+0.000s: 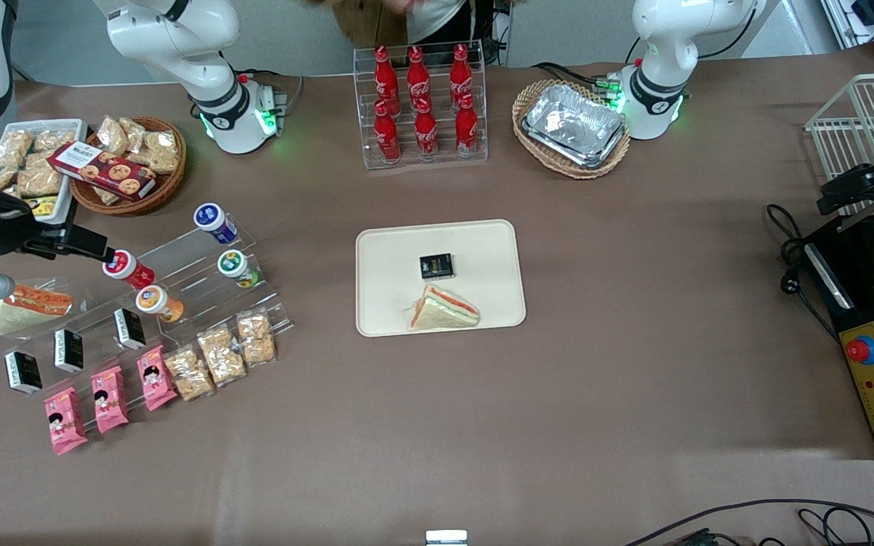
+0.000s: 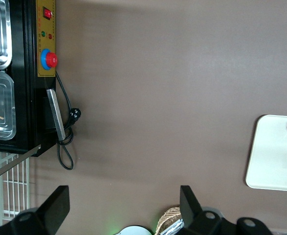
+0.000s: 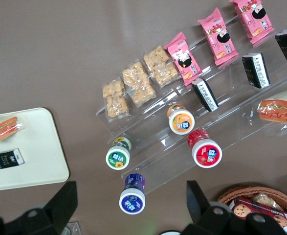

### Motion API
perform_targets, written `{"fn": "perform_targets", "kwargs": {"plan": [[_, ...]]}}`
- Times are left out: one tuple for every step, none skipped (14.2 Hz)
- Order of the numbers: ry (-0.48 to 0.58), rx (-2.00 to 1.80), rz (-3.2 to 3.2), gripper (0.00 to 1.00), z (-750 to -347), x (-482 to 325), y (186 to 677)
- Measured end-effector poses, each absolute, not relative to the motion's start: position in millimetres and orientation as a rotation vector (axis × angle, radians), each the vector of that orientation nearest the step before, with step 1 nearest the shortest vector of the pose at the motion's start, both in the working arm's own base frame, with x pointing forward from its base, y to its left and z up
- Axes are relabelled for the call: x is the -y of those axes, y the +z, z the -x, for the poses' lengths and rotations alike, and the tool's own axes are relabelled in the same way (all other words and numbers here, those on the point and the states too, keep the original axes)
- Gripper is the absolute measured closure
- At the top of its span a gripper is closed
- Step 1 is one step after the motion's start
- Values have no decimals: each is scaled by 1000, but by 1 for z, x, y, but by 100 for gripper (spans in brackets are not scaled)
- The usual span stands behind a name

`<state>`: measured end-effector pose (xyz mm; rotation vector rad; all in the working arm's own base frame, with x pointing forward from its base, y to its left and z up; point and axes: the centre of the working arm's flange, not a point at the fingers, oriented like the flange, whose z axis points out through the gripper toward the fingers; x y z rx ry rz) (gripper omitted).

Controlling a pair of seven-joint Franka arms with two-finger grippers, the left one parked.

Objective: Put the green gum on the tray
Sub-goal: 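Move the right gripper toward the green gum bottle on the acrylic rack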

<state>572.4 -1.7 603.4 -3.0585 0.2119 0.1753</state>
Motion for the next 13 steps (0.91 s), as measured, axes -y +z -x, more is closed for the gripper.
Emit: {"fn": "perform_targets", "kwargs": {"plan": [[175, -216, 3058, 0, -572, 3, 603], [175, -213, 3058, 0, -572, 4, 603], [174, -204, 3058, 0, -572, 5, 603], [174, -197, 3058, 0, -572, 5, 603], [174, -194, 3059, 0, -572, 5, 603], [174, -192, 3059, 0, -572, 5, 603], [185, -189, 3058, 0, -572, 4, 603], [221, -185, 3056, 0, -568, 3, 601], [254, -178, 3054, 0, -564, 1, 598], [269, -170, 3051, 0, -560, -3, 596], [283, -170, 3049, 1, -554, -6, 594], [295, -176, 3045, 0, -546, -11, 591], [288, -184, 3042, 0, -538, -17, 588]]}}
